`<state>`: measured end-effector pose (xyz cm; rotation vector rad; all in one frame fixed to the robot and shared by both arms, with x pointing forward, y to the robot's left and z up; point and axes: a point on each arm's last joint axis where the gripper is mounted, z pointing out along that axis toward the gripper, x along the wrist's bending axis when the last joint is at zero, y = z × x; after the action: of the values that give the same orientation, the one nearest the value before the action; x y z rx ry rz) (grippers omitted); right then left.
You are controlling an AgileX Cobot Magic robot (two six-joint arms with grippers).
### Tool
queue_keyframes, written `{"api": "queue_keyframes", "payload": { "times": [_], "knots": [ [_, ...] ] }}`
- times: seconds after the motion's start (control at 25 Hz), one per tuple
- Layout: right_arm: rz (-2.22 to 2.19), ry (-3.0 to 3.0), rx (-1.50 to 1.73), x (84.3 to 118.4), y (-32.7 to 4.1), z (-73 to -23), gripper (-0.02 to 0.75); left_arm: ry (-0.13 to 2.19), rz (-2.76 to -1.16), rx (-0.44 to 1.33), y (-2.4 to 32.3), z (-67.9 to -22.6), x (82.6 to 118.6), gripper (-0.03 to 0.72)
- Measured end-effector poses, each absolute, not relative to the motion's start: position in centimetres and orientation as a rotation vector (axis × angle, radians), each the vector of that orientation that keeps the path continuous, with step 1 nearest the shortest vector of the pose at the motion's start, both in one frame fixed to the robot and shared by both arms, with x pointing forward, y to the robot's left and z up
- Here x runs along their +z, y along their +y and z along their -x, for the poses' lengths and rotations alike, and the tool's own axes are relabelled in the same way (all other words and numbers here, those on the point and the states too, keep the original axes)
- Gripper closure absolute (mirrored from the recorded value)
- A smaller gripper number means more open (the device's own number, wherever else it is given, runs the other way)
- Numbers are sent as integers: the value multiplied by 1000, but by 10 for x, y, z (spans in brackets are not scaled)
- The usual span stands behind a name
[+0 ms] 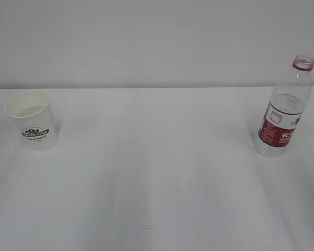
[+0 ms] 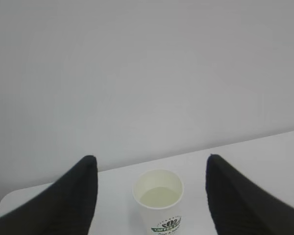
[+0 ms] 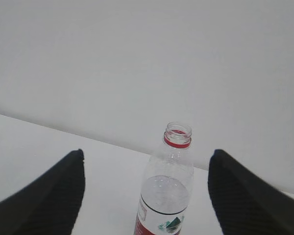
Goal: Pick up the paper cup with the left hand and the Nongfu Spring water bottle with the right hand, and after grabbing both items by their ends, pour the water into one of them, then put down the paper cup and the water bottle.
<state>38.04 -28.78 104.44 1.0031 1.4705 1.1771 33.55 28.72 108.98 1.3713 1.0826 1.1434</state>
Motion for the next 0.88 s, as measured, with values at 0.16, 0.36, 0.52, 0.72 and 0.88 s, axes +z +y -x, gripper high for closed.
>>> {"api": "queue_keyframes", "payload": {
  "times": [0.16,0.36,0.52,0.72,0.88],
  "knots": [
    [-998,1479,1173,1044,-288,-380,148,1055,-1350,1156,289,-318,1093,183],
    [-1001,1477,1177,1044,-287,-380,148,1064,-1392,1132,289,-301,1087,183],
    [-1008,1473,1184,1044,-287,-380,148,1078,-1429,1112,290,-295,1083,185],
    [-1008,1484,1185,1044,-287,-380,148,1106,-1460,1074,289,-291,1084,188],
    [-1027,1485,1196,1043,-287,-380,148,1109,-1461,1067,289,-287,1092,219]
  ]
}}
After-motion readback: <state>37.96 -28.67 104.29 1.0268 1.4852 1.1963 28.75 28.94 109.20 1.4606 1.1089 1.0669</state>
